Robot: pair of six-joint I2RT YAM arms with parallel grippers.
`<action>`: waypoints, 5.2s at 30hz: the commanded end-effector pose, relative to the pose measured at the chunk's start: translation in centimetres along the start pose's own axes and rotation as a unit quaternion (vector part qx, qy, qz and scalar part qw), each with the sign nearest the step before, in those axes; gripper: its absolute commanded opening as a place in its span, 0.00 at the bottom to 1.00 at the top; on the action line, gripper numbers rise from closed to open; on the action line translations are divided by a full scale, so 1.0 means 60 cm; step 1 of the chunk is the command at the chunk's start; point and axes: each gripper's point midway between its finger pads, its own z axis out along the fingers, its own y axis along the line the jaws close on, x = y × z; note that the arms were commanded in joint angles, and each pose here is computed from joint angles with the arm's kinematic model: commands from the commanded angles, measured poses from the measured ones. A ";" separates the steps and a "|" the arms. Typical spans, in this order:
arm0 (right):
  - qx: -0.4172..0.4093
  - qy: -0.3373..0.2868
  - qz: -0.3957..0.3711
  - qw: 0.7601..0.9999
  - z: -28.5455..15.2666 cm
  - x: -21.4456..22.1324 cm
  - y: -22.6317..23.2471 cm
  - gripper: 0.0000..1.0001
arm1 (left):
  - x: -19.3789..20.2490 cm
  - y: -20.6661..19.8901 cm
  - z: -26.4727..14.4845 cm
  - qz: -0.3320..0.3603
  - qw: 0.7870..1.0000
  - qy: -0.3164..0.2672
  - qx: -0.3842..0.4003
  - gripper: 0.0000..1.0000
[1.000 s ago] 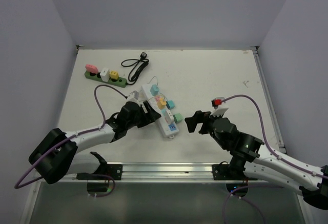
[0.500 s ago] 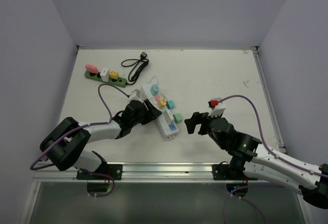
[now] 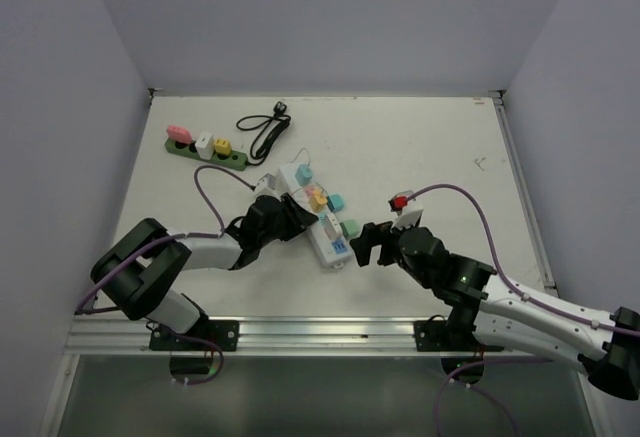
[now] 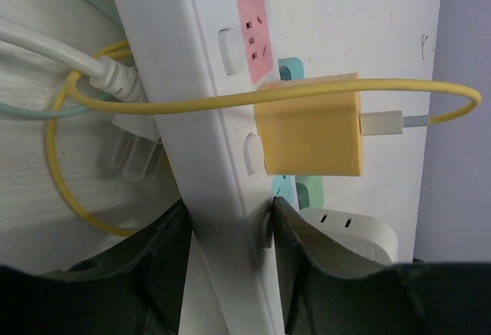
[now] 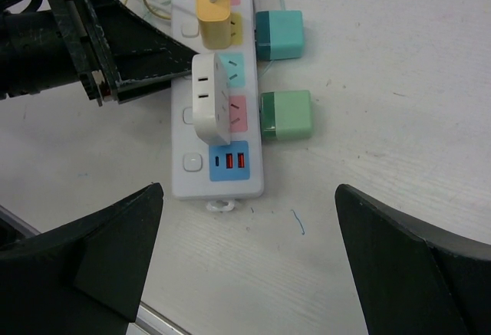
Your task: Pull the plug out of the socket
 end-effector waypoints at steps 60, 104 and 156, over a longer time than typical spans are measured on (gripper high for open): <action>-0.041 0.138 0.137 0.980 0.127 0.063 0.146 0.00 | 0.002 -0.041 -0.111 0.111 0.992 0.035 0.051 0.92; -0.042 0.097 0.176 0.979 0.069 -0.034 0.157 0.00 | 0.003 0.085 -0.104 0.082 0.995 -0.025 -0.054 0.00; 0.093 0.057 0.248 0.963 0.200 -0.029 -0.239 0.81 | -0.014 0.001 -0.143 0.000 0.985 -0.024 0.170 0.00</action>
